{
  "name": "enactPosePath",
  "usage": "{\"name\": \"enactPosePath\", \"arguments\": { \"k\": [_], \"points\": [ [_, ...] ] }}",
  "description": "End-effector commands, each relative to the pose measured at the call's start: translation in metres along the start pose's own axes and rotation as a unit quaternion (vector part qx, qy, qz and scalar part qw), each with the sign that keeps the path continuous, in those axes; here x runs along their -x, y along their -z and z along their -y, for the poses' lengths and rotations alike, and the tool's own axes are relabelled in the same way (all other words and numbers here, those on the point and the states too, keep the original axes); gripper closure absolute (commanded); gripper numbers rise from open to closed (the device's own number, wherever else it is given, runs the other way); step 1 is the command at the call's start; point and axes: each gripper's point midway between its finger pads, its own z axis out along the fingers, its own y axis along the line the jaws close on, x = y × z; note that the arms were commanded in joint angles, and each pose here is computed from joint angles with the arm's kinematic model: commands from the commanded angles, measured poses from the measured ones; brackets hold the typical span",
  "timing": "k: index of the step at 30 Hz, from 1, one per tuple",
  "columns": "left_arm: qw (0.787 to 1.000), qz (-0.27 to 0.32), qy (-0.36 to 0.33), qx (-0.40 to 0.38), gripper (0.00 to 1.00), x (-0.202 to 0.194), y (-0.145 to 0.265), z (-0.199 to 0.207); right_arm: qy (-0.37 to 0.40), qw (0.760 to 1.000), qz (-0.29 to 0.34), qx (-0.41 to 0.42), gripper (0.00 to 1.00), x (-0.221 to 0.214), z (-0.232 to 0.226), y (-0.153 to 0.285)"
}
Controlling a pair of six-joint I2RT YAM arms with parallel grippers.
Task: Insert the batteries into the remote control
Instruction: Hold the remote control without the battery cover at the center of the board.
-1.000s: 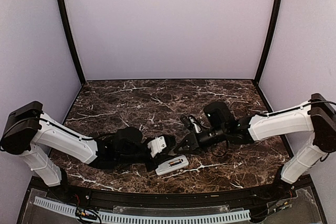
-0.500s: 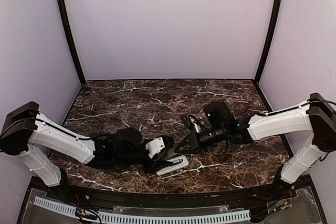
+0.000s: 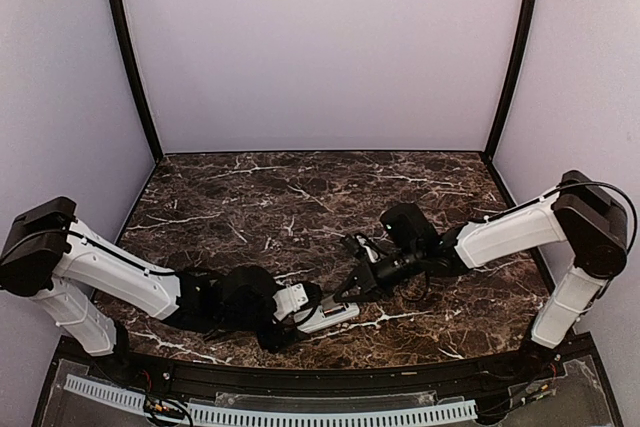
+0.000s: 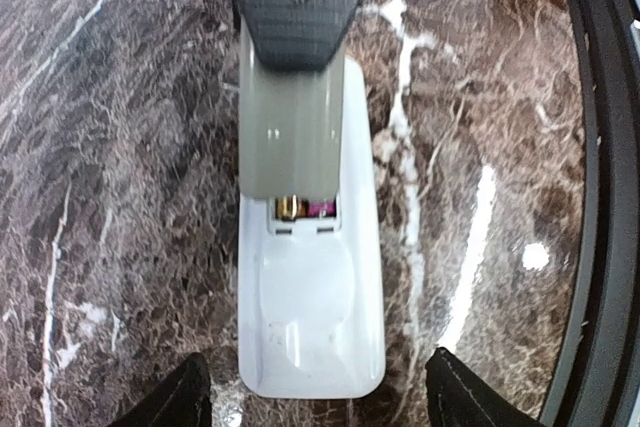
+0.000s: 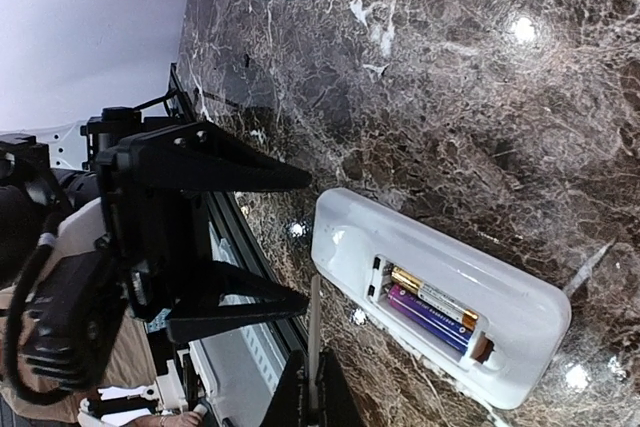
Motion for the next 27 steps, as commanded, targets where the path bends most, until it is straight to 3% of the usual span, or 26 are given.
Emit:
{"name": "enactPosePath", "arguments": {
  "k": [1,8,27],
  "points": [
    [0.998,-0.065,-0.013,0.019,0.27,-0.03,-0.009,-0.005,0.026,1.0,0.005,0.017,1.0,0.006,-0.003,0.005],
    [0.997,-0.073,-0.013,0.023,0.28,-0.034,-0.013,-0.006,0.016,0.999,-0.008,0.031,1.0,0.002,0.006,-0.003],
    [0.997,-0.075,-0.019,0.002,0.43,-0.034,-0.014,0.001,0.0,0.999,-0.029,0.017,1.0,-0.006,0.022,-0.01]
  ]
}}
